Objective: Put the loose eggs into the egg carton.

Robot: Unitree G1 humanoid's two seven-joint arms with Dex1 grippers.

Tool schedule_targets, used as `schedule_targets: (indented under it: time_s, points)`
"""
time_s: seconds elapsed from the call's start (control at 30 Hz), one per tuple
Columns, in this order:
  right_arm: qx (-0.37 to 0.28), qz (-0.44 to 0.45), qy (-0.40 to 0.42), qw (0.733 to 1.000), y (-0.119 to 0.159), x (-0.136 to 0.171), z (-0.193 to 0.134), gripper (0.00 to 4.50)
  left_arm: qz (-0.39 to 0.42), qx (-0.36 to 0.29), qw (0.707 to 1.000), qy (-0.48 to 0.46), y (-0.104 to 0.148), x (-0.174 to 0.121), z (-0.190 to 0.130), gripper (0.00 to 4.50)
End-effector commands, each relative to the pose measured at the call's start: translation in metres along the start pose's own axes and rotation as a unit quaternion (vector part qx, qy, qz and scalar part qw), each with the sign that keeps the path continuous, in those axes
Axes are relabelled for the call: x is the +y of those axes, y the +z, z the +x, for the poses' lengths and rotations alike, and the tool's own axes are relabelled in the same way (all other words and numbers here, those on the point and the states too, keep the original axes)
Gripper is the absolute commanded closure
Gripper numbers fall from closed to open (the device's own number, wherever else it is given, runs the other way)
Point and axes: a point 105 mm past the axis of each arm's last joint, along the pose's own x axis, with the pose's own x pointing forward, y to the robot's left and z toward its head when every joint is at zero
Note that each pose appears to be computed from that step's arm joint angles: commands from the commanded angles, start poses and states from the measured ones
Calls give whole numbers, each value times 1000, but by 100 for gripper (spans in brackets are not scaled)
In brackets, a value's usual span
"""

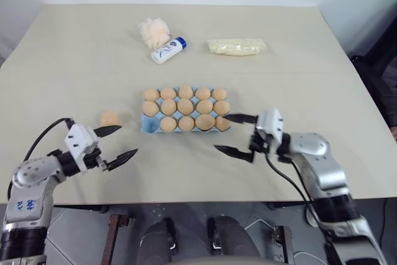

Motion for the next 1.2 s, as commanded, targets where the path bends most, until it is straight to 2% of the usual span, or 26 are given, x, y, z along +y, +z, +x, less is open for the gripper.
schedule_targets:
  time_s: [0.03, 0.27, 0.4, 0.6, 0.77, 0.87, 1.1, 1.2]
  points:
    - [-46, -27, 8, 999, 19, 7, -3, 3, -4, -13, 998, 69, -2, 9, -20, 0]
    - [-55, -28, -18, 998, 19, 5, -3, 3, -21, -10, 980, 200, -19, 5, -65, 0]
    - [-54, -25, -13, 998, 17, 5, 0, 3, -27, -14, 970, 240, -20, 12, -75, 0]
    - [-44, -28, 2, 999, 14, 7, 4, 3, -68, -42, 978, 191, -8, 13, -36, 0]
    - [-37, -30, 13, 999, 12, 9, 6, 3, -61, -80, 976, 191, 14, 34, 5, 0]
    - [-35, -31, 16, 999, 11, 11, 7, 3, -58, -87, 975, 198, 17, 47, 24, 0]
    - [-36, -33, 4, 999, 12, 10, 6, 3, -60, -60, 973, 213, 2, 60, 51, 0]
    - [-34, -36, -7, 999, 13, 8, 3, 0, -85, -56, 975, 199, -4, 56, 55, 55]
